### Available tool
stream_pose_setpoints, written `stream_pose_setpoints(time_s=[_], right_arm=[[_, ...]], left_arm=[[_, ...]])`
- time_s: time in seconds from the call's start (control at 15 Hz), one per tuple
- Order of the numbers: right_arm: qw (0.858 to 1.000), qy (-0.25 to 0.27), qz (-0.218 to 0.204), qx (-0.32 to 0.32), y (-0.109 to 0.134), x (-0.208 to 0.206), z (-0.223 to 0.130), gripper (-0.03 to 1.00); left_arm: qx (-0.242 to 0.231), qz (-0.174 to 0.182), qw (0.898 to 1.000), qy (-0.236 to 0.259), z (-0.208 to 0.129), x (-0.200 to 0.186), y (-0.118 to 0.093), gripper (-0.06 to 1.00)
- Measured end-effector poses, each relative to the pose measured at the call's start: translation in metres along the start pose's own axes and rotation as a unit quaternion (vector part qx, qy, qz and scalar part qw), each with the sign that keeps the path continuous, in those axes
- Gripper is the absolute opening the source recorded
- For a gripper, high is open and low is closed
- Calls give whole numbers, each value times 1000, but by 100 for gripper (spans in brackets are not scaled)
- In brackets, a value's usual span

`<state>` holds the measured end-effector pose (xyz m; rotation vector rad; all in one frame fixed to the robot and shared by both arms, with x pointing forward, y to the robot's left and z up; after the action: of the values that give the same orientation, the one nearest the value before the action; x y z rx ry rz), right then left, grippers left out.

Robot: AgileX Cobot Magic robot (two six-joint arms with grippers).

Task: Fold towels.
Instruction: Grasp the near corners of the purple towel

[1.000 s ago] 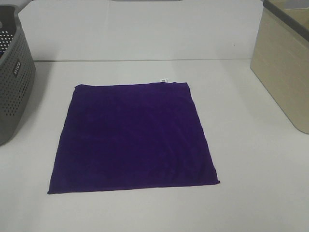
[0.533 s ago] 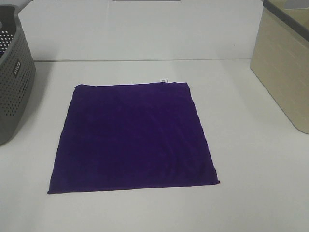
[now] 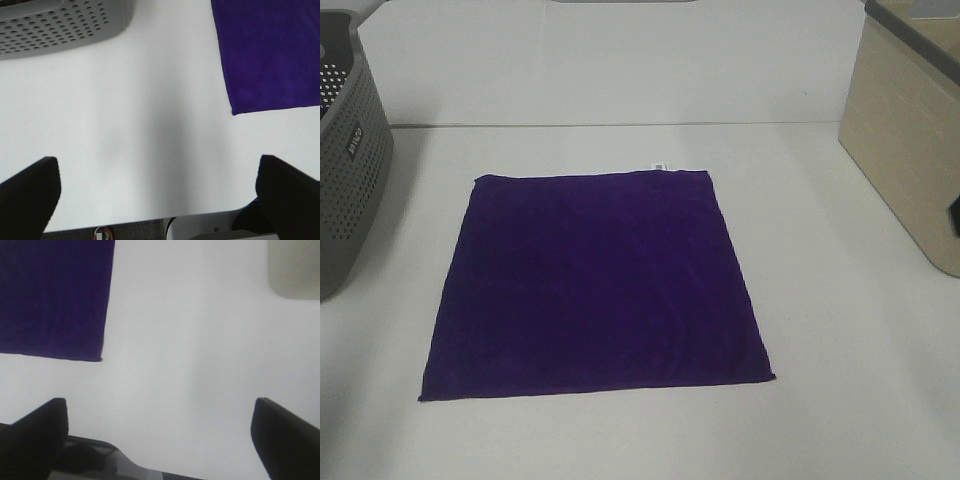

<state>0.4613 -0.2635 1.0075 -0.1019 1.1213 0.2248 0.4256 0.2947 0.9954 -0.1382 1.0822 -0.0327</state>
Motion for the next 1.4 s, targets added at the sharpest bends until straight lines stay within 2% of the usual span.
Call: stream_pose_setpoints(time_s=[0.07,0.2,0.27,0.33,0.4,0.47,0.53,0.67,0.73,0.8,0.93,1.13,1.27,1.4], right_arm=[[995,64,71,-6,14,53,8,96],[980,69,185,-2,46,77,17,95],[976,63,210,-6,53,80,20,95],[968,54,246,-6,59,86,25,94],[960,44,276,4,59,93,30,94],[954,37,296,31,48,102,30,93],[949,39,307,58,34,111,23,92],[942,54,310,120,9,131,4,91],[941,60,309,125,6,136,0,91],[938,78,310,133,3,154,-9,91],[935,94,307,149,0,171,-16,91],[927,101,307,192,-1,190,-19,91],[924,106,309,198,-1,200,-23,91],[917,125,315,210,2,207,-34,91]], left_arm=[[0,-36,998,42,8,32,-8,99],[7,-94,993,76,10,56,-23,99],[6,-108,991,80,12,62,-26,99],[-2,-136,986,93,13,75,-33,99],[-8,-166,980,108,14,87,-39,99],[-27,-197,973,121,13,100,-44,99],[-34,-221,966,128,12,110,-46,99],[-47,-241,956,159,4,131,-40,99],[-51,-243,954,167,2,136,-38,99],[-66,-243,948,192,-7,154,-26,99],[-71,-233,948,204,-13,172,-17,99],[-70,-234,943,226,-24,187,-13,98],[-86,-241,938,233,-25,193,-15,98],[-91,-243,938,232,-24,193,-16,97]])
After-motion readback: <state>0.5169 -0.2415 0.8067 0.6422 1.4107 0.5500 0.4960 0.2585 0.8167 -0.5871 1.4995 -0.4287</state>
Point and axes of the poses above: a point on each arm's last joint axis where the gripper is mounted, x pointing out along that axis toward the gripper, y along the wrist's bending axis when the last joint is at zero, z = x × y, the point moved 7 cm from there along x, pointing out along that axis toward the gripper, and after that the axes turned 5 degrees about -x, right-handed, at the moved point
